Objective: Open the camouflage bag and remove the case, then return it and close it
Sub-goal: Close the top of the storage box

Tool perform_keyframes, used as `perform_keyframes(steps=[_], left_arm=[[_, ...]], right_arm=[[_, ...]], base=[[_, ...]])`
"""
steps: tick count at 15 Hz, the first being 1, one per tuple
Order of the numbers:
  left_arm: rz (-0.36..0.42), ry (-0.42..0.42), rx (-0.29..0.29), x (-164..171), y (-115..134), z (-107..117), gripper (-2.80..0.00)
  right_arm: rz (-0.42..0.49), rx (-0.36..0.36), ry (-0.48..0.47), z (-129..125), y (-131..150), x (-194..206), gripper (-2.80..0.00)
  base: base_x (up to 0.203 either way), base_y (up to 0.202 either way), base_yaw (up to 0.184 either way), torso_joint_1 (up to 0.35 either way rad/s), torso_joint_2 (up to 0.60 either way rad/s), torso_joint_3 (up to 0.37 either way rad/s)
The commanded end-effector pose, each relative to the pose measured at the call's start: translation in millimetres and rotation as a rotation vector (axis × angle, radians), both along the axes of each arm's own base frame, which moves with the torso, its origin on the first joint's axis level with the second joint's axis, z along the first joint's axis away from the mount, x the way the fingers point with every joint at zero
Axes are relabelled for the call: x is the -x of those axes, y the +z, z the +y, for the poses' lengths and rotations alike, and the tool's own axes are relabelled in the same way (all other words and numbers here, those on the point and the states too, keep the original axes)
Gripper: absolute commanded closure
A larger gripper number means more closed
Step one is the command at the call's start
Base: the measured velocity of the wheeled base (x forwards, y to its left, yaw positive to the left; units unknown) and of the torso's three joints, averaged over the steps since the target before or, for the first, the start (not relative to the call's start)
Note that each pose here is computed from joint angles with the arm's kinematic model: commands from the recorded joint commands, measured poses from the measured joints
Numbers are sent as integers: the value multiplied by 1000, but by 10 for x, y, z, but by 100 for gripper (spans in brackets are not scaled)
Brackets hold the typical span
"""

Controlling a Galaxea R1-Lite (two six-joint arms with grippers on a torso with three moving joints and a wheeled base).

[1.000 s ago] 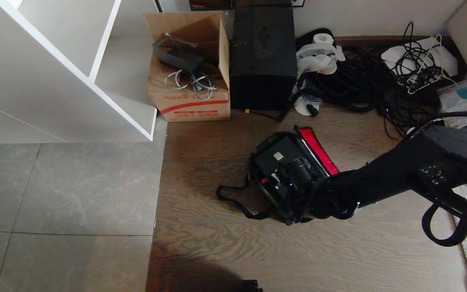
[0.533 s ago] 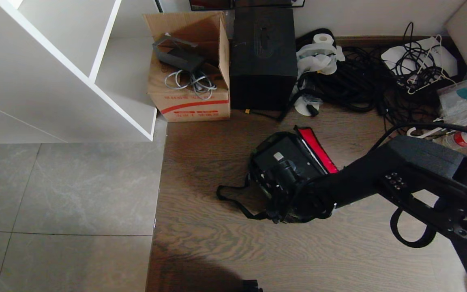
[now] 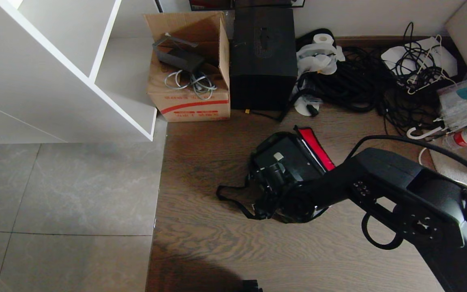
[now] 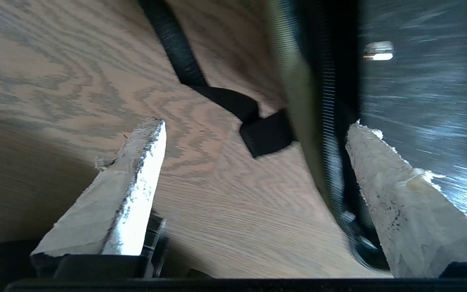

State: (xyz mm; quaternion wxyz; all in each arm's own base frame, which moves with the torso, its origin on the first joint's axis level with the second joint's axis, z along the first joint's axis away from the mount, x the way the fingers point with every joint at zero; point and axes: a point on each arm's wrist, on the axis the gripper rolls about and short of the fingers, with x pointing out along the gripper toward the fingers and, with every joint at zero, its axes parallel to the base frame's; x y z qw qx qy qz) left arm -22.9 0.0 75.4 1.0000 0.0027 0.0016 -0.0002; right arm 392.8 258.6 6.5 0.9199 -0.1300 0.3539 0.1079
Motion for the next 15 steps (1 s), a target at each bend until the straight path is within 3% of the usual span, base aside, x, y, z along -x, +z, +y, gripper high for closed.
perform_keyframes(steps=[1, 14, 15], left_arm=[[1, 0, -1, -1, -3, 0, 0], [0, 0, -1, 0, -1, 0, 0], [0, 0, -1, -1, -2, 0, 0]], right_arm=[[19, 4, -1, 15, -156, -37, -280], [-2, -19, -7, 71, -253, -173, -280], [-5, -21, -7, 75, -242, -179, 0]], base=[[0, 0, 0, 0, 0, 0], [0, 0, 0, 0, 0, 0], [0, 0, 0, 0, 0, 0]])
